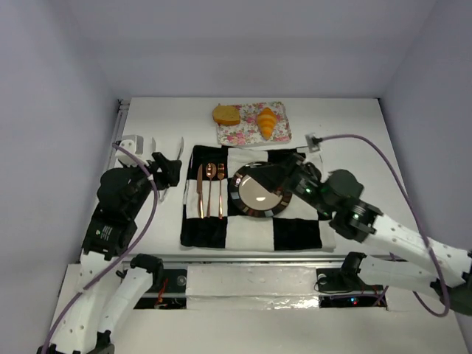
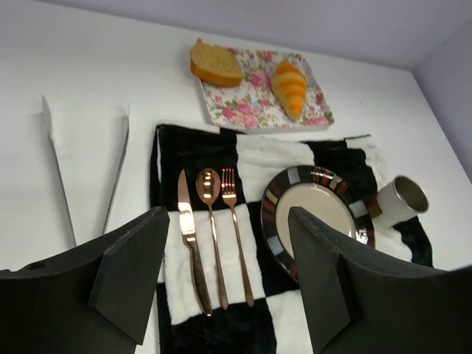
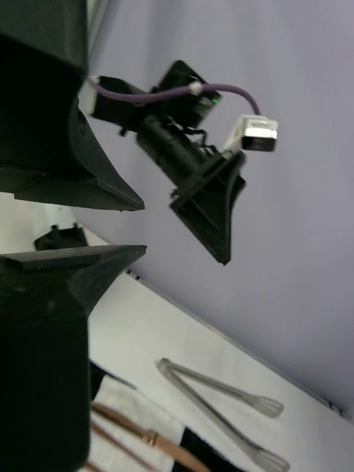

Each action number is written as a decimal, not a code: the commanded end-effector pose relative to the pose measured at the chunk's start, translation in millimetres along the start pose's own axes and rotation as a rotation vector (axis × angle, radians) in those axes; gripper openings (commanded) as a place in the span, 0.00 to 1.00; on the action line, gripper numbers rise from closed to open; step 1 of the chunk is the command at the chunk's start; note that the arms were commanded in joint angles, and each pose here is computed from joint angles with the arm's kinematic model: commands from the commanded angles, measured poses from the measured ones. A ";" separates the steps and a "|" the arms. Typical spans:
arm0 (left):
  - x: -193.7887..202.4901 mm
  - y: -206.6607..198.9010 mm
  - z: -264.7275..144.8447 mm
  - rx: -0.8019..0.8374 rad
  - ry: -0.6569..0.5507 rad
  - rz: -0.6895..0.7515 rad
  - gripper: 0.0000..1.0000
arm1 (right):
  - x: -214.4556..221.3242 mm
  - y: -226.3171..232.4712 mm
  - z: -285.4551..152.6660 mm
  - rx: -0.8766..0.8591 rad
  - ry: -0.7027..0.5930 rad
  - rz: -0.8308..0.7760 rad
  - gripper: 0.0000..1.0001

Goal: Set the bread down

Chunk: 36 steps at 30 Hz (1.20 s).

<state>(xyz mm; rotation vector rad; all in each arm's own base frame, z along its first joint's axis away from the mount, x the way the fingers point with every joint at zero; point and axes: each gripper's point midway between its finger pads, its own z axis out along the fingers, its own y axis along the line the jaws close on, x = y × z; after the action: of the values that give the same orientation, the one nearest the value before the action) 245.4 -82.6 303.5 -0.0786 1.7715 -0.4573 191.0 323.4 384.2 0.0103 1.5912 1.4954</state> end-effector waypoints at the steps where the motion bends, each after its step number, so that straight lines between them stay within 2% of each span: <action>1: 7.9 -7.6 13.2 0.057 0.032 0.015 0.63 | -1.2 -17.0 -40.3 0.043 -0.023 -0.061 0.32; 3: 12.4 -7.6 21.1 0.060 0.052 0.014 0.63 | -0.2 -24.4 -57.6 0.075 -0.014 -0.069 0.37; 5: 13.4 -6.6 27.7 0.050 0.068 0.013 0.61 | -6.4 -22.9 -76.6 0.069 -0.040 -0.064 0.37; 6: 19.1 -4.1 35.7 0.040 0.094 0.012 0.52 | -6.4 -26.1 -82.1 0.081 -0.041 -0.063 0.36; 8: 21.7 3.1 46.1 0.002 0.109 0.023 0.40 | -6.5 -29.7 -90.7 0.084 -0.051 -0.063 0.21; 9: 30.5 11.3 57.1 -0.038 0.149 0.030 0.19 | -10.3 -27.5 -97.5 0.076 -0.068 -0.058 0.13; 10: 32.7 22.0 63.1 -0.093 0.158 0.043 0.06 | -11.1 -27.3 -100.1 0.072 -0.073 -0.058 0.00; 11: 33.7 28.7 67.5 -0.132 0.171 0.051 0.00 | -10.8 -27.8 -102.2 0.072 -0.073 -0.056 0.00; 16: 60.4 75.5 101.0 -0.349 0.271 0.136 0.00 | -7.6 -32.3 -116.4 0.078 -0.064 -0.048 0.00; 17: 61.1 88.6 104.3 -0.420 0.274 0.156 0.07 | -7.2 -31.9 -118.2 0.072 -0.065 -0.044 0.00; 18: 76.8 99.2 112.7 -0.457 0.328 0.182 0.23 | -5.1 -36.4 -119.4 0.082 -0.065 -0.041 0.00; 19: 81.4 106.9 116.2 -0.490 0.343 0.203 0.28 | -5.2 -36.3 -122.2 0.077 -0.069 -0.034 0.00; 20: 93.7 114.6 123.3 -0.514 0.380 0.220 0.37 | -3.8 -38.2 -123.5 0.080 -0.066 -0.031 0.00; 24: 117.1 133.8 138.2 -0.565 0.450 0.258 0.51 | 3.4 -46.4 -125.0 0.094 -0.052 -0.026 0.08; 29: 134.4 142.5 165.7 -0.546 0.521 0.274 0.52 | 10.3 -52.6 -121.0 0.109 -0.029 -0.035 0.22; 36: 162.8 158.0 200.1 -0.547 0.602 0.305 0.51 | 25.3 -59.5 -114.4 0.116 0.028 -0.033 0.25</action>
<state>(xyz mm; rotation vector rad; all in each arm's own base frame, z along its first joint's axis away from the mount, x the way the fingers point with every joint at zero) 399.4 -37.6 51.9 -0.0674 2.4654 0.2720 143.7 228.6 302.1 0.0504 1.7025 1.3559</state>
